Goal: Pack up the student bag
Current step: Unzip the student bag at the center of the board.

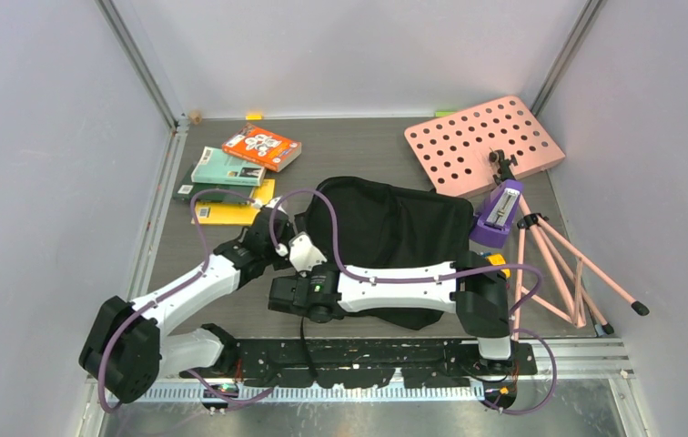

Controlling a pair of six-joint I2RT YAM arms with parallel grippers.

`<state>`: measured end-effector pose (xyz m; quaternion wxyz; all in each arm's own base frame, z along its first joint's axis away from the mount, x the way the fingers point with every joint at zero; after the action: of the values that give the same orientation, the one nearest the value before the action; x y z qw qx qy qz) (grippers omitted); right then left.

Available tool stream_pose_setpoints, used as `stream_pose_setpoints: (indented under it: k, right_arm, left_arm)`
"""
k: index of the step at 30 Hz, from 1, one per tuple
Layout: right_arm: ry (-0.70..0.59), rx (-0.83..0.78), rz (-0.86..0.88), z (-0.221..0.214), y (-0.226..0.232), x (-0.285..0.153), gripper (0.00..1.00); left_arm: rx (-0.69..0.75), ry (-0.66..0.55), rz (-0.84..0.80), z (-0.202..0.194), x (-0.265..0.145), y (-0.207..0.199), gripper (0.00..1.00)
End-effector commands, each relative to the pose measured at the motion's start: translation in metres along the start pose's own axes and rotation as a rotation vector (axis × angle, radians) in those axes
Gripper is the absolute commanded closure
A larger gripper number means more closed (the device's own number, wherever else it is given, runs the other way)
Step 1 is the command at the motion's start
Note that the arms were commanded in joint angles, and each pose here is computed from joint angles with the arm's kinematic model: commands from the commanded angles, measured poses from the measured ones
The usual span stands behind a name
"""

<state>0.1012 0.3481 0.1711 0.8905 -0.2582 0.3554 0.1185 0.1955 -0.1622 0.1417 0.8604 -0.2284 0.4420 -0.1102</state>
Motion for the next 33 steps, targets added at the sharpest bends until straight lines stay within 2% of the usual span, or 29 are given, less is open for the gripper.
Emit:
stream_pose_setpoints:
  k: [1, 5, 9, 11, 18, 26, 30, 33]
  right_arm:
    - [-0.062, 0.006, -0.024, 0.011, -0.007, -0.016, 0.7]
    - [-0.057, 0.007, -0.007, 0.01, -0.006, -0.016, 0.84]
    - [-0.035, 0.004, 0.002, 0.006, -0.005, -0.013, 0.85]
    - [-0.023, 0.016, 0.029, 0.005, -0.004, -0.013, 0.83]
    - [-0.004, 0.046, 0.099, 0.002, 0.005, -0.013, 0.63]
    - [-0.004, 0.003, 0.004, -0.005, -0.001, -0.004, 0.59]
    - [-0.009, -0.016, -0.023, -0.007, -0.001, 0.0, 0.64]
    - [0.001, -0.02, -0.021, -0.008, 0.0, 0.002, 0.75]
  left_arm:
    - [0.016, -0.049, -0.072, 0.013, 0.002, -0.012, 0.33]
    - [0.014, -0.044, -0.067, 0.013, 0.005, -0.011, 0.34]
    - [0.013, -0.044, -0.067, 0.012, 0.007, -0.011, 0.37]
    - [0.012, -0.042, -0.069, 0.012, 0.008, -0.011, 0.39]
    - [0.012, -0.042, -0.072, 0.012, 0.009, -0.01, 0.54]
    - [0.013, -0.047, -0.08, 0.012, 0.01, -0.011, 0.73]
    - [0.015, -0.048, -0.084, 0.012, 0.01, -0.011, 0.83]
    - [0.019, -0.053, -0.085, 0.014, 0.009, -0.012, 0.86]
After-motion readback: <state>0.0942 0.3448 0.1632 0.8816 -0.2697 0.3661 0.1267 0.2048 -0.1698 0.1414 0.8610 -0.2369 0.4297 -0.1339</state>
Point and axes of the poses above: each gripper's point midway between its finger pads, its own x axis out along the fingers, its own y axis along the line the jaws close on, z = x × y, the point moved 8 cm from there along -x, back along the fingers, and after that the axes turned 1 degree about x, right-handed, at the moved point
